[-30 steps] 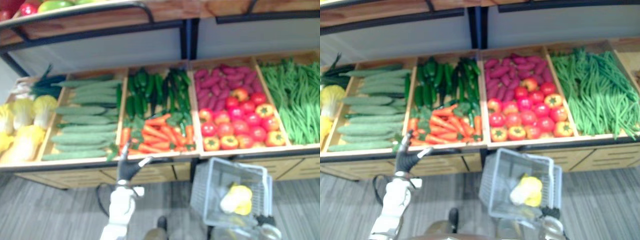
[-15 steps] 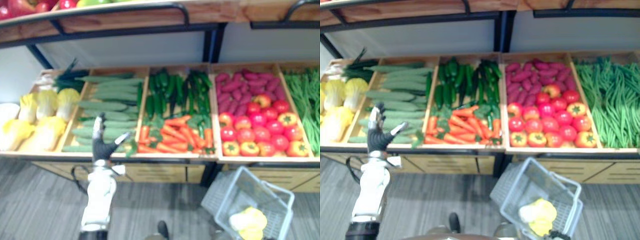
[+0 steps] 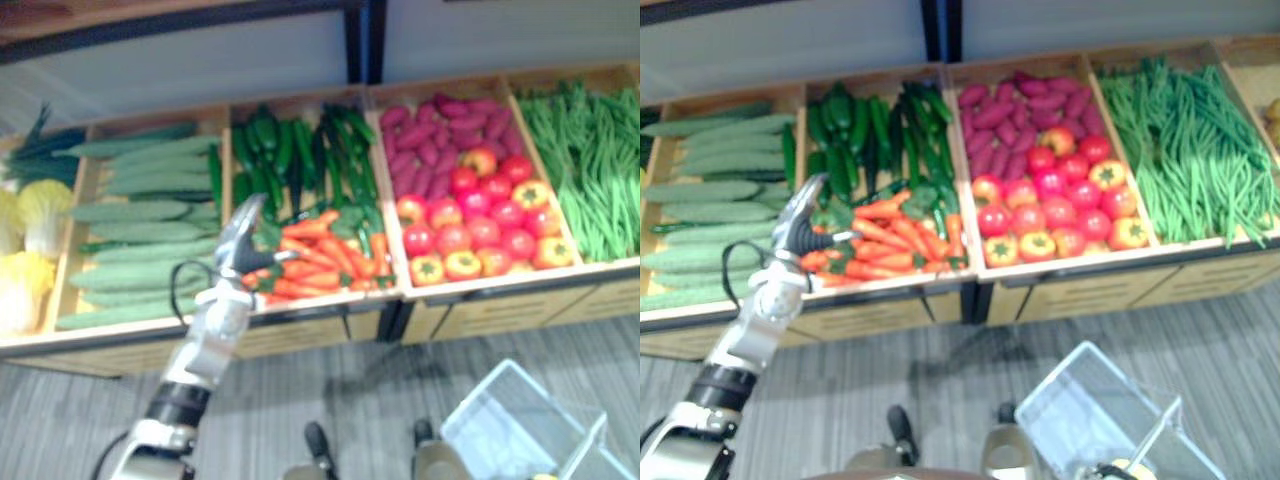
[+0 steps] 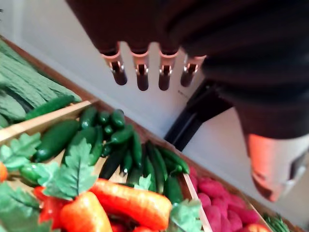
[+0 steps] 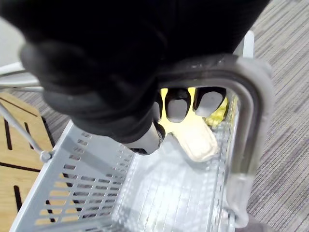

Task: Pick vegetable in the basket

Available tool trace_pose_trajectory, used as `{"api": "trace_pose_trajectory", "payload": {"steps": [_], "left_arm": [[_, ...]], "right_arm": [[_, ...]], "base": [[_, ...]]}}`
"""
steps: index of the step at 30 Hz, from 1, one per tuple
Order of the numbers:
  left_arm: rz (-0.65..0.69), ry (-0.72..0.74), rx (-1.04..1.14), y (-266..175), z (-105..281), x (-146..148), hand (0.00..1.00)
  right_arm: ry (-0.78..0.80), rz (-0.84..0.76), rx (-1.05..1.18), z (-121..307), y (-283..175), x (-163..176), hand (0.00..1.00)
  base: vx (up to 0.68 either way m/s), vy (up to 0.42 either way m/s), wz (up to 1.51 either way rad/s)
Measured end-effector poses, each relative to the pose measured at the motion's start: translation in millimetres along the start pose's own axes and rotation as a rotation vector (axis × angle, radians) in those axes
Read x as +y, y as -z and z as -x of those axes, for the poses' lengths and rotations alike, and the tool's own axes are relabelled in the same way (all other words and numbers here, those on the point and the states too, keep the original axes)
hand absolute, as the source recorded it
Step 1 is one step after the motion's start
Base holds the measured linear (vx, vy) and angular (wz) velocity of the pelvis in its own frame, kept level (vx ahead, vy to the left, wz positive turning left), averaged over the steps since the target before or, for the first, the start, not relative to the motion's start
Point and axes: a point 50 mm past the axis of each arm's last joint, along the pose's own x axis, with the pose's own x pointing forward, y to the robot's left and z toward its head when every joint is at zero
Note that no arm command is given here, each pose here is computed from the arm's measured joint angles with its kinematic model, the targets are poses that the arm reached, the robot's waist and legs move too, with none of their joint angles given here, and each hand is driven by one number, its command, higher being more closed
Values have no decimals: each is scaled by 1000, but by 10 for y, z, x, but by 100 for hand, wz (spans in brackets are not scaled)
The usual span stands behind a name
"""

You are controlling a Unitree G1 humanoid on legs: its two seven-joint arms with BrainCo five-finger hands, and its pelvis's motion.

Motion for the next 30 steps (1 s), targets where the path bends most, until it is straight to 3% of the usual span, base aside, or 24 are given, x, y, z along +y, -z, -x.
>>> {"api": "trace_pose_trajectory", "payload": {"steps": [10,23,24,30], "left_arm": [[-155,101,37,107,-126,-183,0],[-285,-45,101,62,-686,203,0],[-284,-63,85,8,-731,237,100],[-312,-205,-1,-288,-975,500,100]], "right_arm": [[6,-8,-58,4,-162,79,100],[-30,-61,-221,86,-503,232,100],[-30,-67,-226,92,-508,240,100],[-64,-90,-285,150,-664,378,100]], "base": [[-2,12,-6],[30,4,-3],[43,11,-5],[46,9,-10]]}}
